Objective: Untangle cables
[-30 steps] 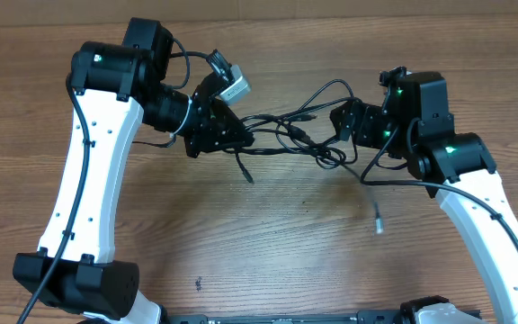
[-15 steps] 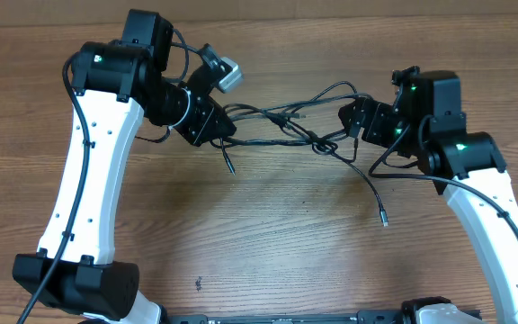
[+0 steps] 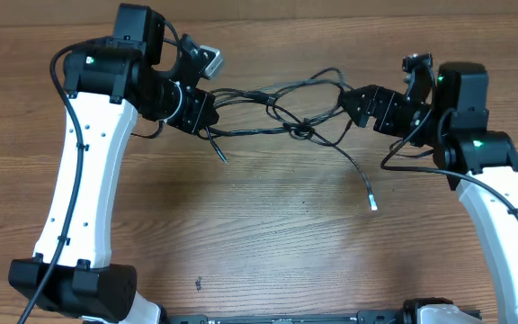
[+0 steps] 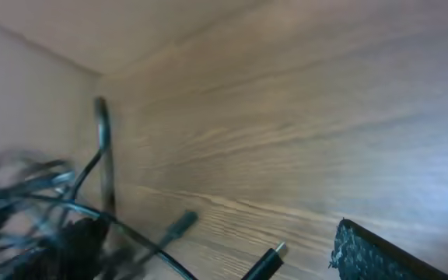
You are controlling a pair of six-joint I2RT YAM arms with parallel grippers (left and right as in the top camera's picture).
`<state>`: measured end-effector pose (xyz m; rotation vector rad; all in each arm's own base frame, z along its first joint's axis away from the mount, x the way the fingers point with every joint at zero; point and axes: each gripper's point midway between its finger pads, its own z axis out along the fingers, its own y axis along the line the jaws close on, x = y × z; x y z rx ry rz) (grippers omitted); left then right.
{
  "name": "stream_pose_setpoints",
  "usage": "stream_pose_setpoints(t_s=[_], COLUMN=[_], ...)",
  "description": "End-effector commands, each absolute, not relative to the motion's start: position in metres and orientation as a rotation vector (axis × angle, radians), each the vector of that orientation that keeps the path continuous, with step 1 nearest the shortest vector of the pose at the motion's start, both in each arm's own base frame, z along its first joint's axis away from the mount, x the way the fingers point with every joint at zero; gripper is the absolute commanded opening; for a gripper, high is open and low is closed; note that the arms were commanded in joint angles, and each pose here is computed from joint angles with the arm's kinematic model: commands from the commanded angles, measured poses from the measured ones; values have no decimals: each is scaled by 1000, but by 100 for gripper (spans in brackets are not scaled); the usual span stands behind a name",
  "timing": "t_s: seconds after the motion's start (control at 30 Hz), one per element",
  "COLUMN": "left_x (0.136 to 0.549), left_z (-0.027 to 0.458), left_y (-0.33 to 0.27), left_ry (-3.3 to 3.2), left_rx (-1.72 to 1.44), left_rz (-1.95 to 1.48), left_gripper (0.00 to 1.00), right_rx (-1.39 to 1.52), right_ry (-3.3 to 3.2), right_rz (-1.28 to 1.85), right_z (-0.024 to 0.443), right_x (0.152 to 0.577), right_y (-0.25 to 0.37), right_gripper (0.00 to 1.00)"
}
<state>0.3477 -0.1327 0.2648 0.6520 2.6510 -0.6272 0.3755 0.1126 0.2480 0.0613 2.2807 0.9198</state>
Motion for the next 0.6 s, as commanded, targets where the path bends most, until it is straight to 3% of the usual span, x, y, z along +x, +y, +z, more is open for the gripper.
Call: stream_pose_setpoints(t_s=[0.0,0.07,0.37,0.57], left_x=[347,346,342,348], left_z=[283,295,323,327], left_y=[-135,-152,-187,-190], left_ry=[2585,2493,2276,2337], left_rx=[619,694,833,678], left_rz=[-685,-810,-1029,-1078], left_gripper=[4,4,4,4], right_rx=[-322,-376,-445,-725], right_ry=[2109,2077,2081,2105], right_rz=[1184,1267,1302,1048], right_z=[283,291,289,257], right_x=[351,342,331,319], right_y=[146,154,169,189], right_gripper=[95,100,100,93])
